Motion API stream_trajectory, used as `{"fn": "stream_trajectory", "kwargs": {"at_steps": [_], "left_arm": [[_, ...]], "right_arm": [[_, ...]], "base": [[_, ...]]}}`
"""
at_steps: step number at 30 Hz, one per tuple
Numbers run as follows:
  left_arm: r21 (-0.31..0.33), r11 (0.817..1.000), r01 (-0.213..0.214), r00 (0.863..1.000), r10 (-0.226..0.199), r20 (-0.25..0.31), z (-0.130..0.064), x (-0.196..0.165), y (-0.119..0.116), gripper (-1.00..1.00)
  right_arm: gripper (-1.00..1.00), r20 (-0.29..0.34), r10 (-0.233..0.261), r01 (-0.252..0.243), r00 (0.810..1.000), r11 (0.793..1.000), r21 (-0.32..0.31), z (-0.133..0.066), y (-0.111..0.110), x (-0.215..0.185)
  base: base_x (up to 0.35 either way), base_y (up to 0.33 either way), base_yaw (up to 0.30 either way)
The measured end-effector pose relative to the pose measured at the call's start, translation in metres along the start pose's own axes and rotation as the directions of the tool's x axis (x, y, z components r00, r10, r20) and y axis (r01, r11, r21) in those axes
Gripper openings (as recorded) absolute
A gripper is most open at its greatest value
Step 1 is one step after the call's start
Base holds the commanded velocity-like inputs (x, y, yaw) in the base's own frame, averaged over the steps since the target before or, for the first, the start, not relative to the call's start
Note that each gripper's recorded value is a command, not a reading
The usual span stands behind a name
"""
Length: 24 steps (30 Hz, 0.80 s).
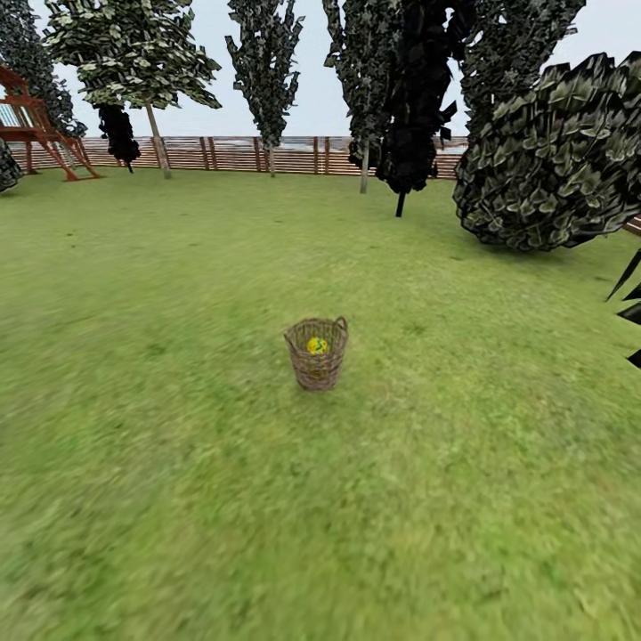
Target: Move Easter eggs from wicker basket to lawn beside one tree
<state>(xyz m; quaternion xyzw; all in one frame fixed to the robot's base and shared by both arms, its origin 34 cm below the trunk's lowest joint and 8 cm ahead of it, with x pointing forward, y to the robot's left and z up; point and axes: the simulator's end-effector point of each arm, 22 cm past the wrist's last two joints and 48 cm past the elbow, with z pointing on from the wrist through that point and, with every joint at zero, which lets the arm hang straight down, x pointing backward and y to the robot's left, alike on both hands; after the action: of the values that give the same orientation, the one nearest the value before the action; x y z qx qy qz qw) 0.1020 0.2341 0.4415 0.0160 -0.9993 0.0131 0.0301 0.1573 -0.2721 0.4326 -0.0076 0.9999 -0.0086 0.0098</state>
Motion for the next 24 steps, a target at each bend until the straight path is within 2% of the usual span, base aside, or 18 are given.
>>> {"fn": "stream_trajectory", "kwargs": {"at_steps": [24], "left_arm": [[-0.001,1.000,0.000,1.000,0.000,0.000,0.0000,-0.0002,0.0002,1.00]], "right_arm": [[1.00,0.001,0.005,-0.005,1.000,1.000,-0.001,0.0001,0.0014,-0.0005]], "base": [[0.327,0.088,0.000]]}}
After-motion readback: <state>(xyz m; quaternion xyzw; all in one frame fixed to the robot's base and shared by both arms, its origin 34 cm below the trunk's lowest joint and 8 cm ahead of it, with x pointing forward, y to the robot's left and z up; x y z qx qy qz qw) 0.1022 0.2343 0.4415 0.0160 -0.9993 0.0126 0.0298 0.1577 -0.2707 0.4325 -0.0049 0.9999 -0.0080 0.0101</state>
